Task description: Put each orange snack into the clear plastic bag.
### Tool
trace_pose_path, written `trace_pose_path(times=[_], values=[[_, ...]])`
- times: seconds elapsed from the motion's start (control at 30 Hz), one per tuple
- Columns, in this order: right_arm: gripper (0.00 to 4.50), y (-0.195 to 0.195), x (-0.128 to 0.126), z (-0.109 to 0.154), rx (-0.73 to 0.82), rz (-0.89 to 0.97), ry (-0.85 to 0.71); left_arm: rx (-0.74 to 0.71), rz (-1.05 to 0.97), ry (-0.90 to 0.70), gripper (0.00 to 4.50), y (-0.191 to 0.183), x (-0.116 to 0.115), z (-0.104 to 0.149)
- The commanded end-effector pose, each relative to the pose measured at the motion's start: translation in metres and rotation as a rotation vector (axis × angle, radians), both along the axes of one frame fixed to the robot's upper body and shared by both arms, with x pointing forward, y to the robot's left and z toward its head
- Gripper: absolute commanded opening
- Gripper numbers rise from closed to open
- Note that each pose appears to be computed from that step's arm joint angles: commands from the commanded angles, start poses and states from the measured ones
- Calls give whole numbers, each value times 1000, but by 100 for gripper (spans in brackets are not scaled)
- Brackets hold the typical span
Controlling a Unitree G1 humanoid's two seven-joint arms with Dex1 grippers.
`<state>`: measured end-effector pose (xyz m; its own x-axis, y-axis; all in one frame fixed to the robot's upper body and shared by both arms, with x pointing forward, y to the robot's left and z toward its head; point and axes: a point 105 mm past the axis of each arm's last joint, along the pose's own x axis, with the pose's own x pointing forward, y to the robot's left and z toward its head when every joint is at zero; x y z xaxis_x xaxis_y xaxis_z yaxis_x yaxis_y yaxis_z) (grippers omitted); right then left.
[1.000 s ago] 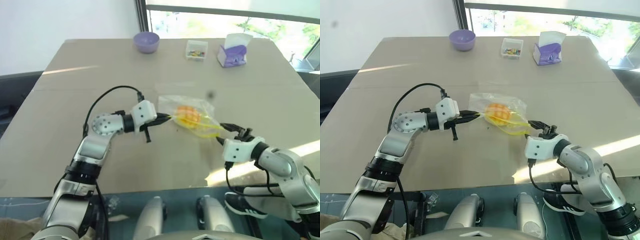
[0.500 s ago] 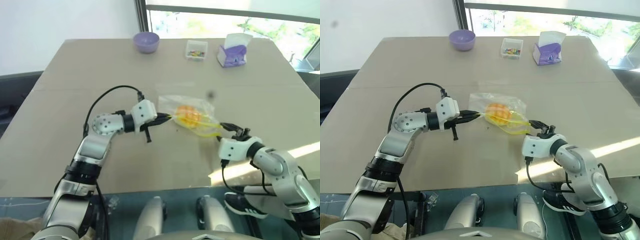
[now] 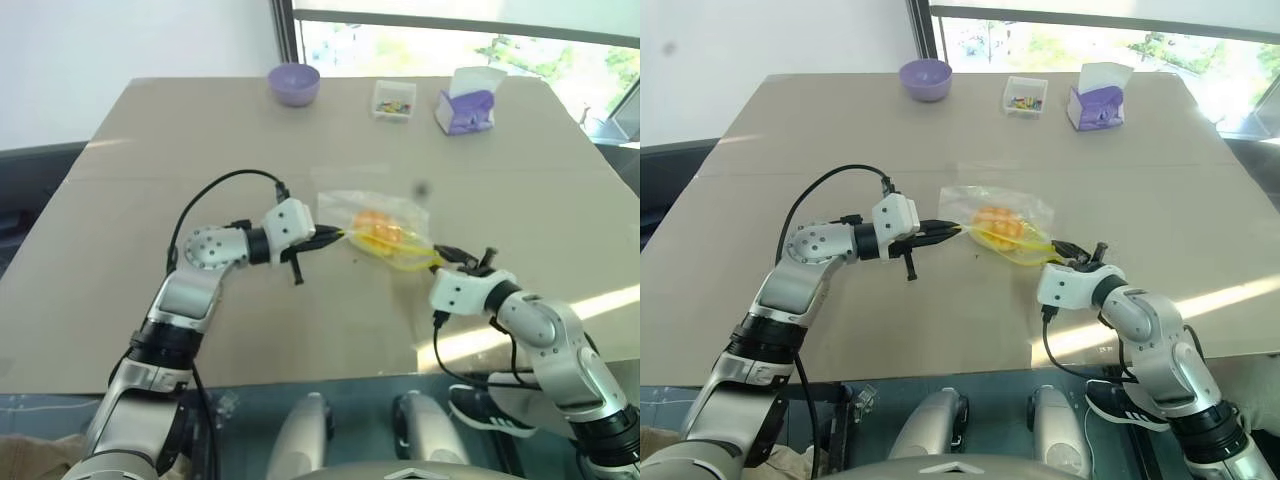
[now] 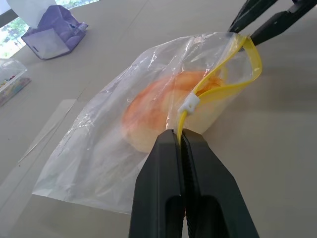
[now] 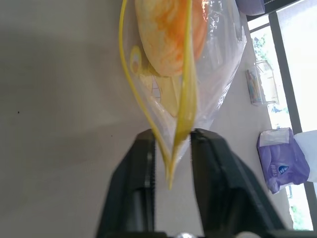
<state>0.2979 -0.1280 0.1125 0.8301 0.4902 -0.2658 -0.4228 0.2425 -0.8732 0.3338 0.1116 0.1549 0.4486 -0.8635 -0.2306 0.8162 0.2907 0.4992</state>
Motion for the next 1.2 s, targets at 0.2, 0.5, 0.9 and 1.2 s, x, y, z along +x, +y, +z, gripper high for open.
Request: trace_pose_path(times=[0.2, 0.5, 0.9, 1.2], values=[[5, -32, 12, 61, 22, -53, -159, -163, -14, -43, 0, 6, -2, 41], [5, -71, 37, 116, -52, -141, -286, -279, 22, -36, 0, 9, 19, 80], [5, -78, 46, 125, 2, -192, -398, -239, 67, -264, 0, 2, 31, 87], [79, -39, 20, 19, 126, -99, -43, -85, 14, -170, 0, -8, 3, 11]])
